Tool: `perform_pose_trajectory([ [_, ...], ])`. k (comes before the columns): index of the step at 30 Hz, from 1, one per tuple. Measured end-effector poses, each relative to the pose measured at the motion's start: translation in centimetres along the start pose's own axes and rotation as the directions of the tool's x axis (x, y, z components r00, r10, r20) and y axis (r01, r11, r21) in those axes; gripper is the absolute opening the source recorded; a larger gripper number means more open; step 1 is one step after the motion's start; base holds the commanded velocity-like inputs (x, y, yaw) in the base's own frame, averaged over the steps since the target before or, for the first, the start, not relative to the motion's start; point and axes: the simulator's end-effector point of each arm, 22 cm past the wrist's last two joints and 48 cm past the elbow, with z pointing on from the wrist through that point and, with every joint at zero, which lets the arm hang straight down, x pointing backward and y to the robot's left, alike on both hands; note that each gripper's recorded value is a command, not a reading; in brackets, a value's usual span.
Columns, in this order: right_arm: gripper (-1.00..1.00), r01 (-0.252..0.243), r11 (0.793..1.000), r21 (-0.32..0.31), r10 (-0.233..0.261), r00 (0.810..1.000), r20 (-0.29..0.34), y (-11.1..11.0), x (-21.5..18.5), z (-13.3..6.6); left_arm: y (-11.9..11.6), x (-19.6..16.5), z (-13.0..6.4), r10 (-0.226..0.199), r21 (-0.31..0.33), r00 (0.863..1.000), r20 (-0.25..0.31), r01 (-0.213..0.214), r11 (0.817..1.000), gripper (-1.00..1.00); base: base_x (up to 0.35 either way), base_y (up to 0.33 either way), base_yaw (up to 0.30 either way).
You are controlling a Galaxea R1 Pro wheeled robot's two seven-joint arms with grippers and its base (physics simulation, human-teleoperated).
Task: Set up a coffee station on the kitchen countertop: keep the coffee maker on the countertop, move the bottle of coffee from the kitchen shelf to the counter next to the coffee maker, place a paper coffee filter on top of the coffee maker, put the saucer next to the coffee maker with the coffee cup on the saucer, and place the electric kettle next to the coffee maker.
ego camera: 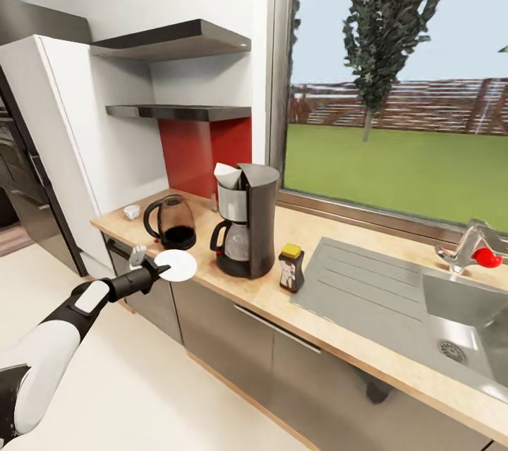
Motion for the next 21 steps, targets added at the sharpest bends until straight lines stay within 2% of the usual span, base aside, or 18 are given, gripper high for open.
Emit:
perform_pose_trajectory([
  [7, 1.0, 0.0, 1.0, 0.0, 0.0, 1.0, -0.001, 0.0, 0.0, 0.0, 0.4, -0.3, 0.0, 0.01, -0.013, 1.0, 0.015, -0.01, 1.0, -1.0, 0.243, 0.0, 0.0],
  [11, 1.0, 0.001, 1.0, 0.002, -0.001, 1.0, 0.0, -0.1, 0.0, 0.0, 0.6, -0.2, 0.0, 0.011, -0.018, 1.0, 0.018, -0.011, 1.0, -1.0, 0.021, 0.0, -0.002],
  [13, 1.0, 0.0, 1.0, 0.002, 0.0, 1.0, -0.001, -0.2, 0.0, 0.0, 2.0, 0.6, -0.2, 0.002, -0.036, 1.0, 0.01, -0.001, 0.999, -1.0, 0.002, 0.0, -0.06],
  [21, 1.0, 0.001, 1.0, 0.002, -0.001, 1.0, -0.001, -0.2, 0.0, 0.0, 3.9, 2.1, -0.7, -0.016, -0.059, 1.0, -0.004, 0.016, 0.998, -1.0, 0.009, 0.0, -0.101],
])
